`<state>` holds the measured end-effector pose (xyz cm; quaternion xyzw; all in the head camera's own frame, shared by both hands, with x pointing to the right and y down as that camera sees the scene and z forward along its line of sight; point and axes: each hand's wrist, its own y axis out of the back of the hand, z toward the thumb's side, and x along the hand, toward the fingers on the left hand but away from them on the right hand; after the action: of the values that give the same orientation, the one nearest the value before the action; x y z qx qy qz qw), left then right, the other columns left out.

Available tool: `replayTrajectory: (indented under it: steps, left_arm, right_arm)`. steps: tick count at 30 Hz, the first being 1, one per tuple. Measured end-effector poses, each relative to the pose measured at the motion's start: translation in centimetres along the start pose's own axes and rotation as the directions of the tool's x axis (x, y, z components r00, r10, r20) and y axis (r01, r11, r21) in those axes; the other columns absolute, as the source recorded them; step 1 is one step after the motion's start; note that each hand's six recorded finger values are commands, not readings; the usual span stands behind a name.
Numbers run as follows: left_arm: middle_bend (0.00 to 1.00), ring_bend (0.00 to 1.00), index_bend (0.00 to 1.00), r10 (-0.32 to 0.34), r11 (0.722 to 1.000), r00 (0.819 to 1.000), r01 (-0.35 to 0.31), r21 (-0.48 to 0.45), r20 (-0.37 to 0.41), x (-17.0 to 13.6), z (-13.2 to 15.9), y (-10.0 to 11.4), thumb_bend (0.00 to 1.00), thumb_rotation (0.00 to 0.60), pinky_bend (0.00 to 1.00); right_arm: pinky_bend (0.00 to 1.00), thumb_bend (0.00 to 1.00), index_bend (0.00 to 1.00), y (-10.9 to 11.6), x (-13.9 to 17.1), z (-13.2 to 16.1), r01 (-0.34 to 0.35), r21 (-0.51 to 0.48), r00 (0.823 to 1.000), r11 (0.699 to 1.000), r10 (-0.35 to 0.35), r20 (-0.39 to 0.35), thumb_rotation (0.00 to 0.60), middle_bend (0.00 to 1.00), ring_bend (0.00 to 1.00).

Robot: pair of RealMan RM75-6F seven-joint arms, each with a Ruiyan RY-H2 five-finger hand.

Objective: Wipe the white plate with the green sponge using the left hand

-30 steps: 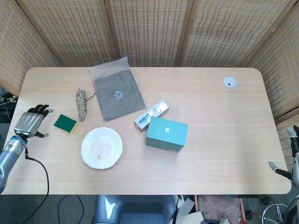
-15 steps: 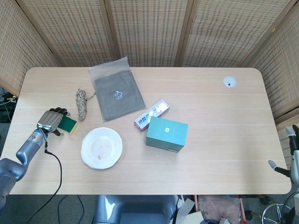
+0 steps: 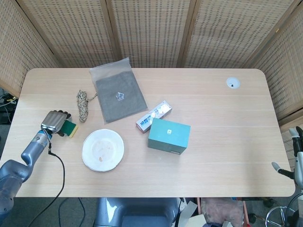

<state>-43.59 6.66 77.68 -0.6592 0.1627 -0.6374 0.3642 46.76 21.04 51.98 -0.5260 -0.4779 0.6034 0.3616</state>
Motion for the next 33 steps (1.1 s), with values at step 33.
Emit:
replayTrajectory:
  steps: [33]
  left_arm:
    - [0.39,0.32,0.48,0.111,0.992,0.835,-0.130,-0.004,0.539,-8.9,13.9,3.8,0.13,0.600,0.40]
  right_arm:
    - [0.00,0.00,0.00,0.5,0.3,-0.1,0.005,-0.020,1.000,1.000,-0.005,-0.007,0.600,0.00,0.00]
